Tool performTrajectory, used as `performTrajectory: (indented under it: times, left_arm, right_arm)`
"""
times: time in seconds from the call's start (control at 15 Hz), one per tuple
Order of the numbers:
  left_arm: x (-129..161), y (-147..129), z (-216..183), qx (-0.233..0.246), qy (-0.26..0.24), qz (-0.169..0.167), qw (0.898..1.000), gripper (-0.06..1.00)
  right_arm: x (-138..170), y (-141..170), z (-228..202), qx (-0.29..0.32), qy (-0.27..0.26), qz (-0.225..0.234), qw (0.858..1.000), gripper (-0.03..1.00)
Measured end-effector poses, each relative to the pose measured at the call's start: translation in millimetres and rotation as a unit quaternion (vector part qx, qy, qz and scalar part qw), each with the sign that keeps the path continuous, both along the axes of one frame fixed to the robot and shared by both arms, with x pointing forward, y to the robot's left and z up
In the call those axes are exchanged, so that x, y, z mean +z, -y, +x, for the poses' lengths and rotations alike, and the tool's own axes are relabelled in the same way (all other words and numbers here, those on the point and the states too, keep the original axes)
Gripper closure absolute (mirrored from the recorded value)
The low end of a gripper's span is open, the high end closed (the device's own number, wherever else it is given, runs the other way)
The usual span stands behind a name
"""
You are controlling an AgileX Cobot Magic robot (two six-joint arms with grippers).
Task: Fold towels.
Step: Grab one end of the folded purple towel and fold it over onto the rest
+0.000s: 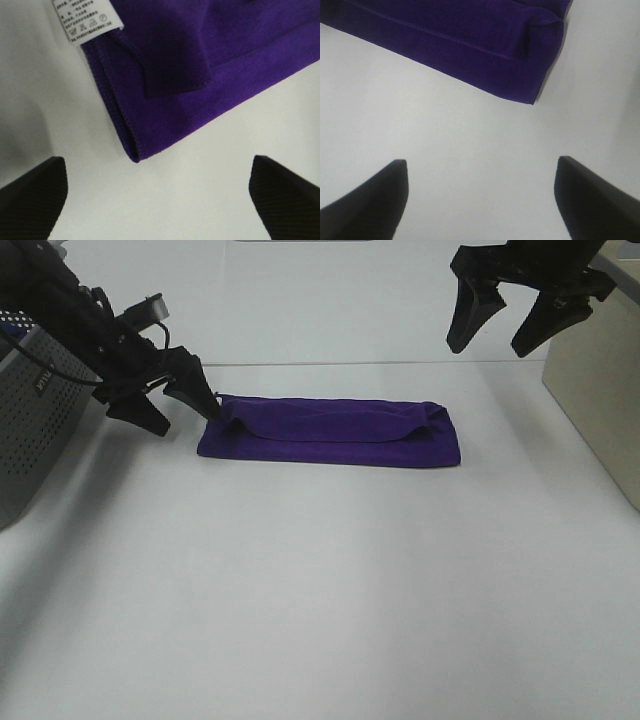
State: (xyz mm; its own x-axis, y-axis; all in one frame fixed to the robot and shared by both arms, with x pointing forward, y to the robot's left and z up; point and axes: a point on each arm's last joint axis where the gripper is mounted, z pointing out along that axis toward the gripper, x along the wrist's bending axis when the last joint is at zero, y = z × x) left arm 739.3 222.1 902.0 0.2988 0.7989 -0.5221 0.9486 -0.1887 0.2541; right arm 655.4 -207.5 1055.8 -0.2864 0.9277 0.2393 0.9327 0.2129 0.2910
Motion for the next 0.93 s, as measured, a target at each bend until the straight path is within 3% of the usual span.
performTrajectory:
  times: [0.4,0.93]
  left_arm:
    - [-16,-2,11,0.03,0.039,0.011,0.999,0.04]
    - [-27,2,13,0.055,0.016,-0.011,0.998,0.04]
  right_arm:
    - [26,5,-23,-0.001,0.022,-0.005,1.0,0.18]
    - [25,7,-23,-0.002,0.021,-0.012,1.0,0.18]
